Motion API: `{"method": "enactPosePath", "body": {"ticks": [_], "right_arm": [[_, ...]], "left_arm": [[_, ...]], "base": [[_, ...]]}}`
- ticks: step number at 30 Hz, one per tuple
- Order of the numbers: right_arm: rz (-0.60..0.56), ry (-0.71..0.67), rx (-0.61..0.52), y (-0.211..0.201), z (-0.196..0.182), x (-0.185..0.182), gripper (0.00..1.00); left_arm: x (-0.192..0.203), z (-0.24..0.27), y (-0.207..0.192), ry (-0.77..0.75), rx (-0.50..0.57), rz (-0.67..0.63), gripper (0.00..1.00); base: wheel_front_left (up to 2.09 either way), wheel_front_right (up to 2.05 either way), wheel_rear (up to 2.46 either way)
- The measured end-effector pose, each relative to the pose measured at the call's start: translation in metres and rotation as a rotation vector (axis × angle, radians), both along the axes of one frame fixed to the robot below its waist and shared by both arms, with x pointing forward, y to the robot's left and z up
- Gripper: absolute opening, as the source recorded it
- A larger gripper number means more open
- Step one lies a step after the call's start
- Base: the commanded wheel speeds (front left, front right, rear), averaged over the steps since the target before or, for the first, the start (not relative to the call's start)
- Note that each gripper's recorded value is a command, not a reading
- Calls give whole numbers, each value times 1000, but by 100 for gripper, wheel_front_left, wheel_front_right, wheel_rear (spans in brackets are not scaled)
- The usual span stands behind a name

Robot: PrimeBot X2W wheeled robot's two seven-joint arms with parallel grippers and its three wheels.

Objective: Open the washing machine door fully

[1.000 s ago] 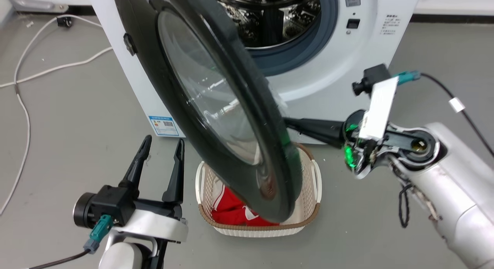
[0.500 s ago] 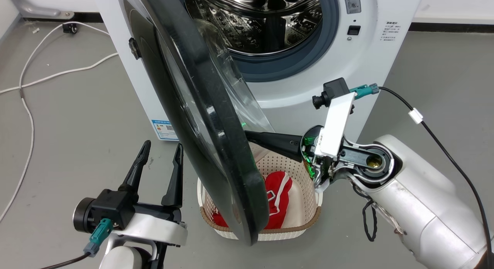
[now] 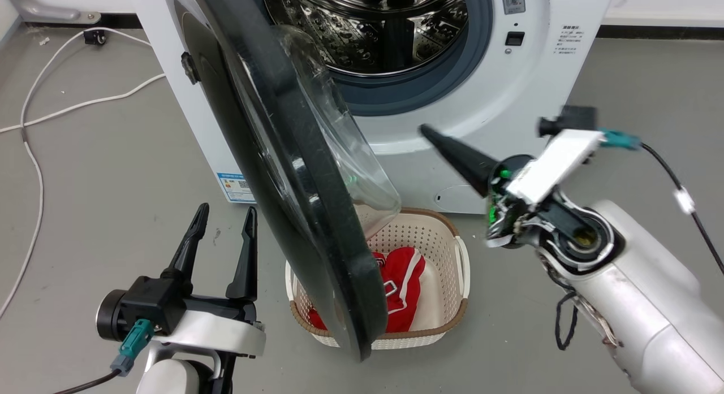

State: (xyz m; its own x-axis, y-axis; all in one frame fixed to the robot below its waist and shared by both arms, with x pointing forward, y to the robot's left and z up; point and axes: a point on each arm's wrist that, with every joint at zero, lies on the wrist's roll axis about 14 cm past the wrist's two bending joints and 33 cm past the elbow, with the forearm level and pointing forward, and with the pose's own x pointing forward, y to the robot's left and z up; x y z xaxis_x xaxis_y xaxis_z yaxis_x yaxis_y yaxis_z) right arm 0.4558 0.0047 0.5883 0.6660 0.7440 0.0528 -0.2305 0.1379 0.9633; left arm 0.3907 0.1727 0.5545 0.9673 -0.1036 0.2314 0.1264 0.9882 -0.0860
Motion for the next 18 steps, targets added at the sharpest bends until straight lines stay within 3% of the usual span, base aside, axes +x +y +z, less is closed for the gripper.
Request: {"method": "enactPosePath", "body": {"ticks": [1,3,4,11,18], "right_arm": [[-60,6,13,-11,-2,6,0],[-176,9,22,-33,-6,16,50],[-226,12,30,-43,-8,19,100],[-544,3,9,-107,-32,21,100],[-732,-113,-235,-165,-53,13,100]], "left_arm": [[0,0,0,-1,0,1,100],[1,1,0,-3,-1,1,100],[1,1,0,-4,-1,1,100],[2,2,-1,-7,1,0,100],[3,4,-4,-12,1,-8,100]], "base": [[0,0,0],[0,0,0],[0,0,0],[0,0,0],[0,0,0]]}}
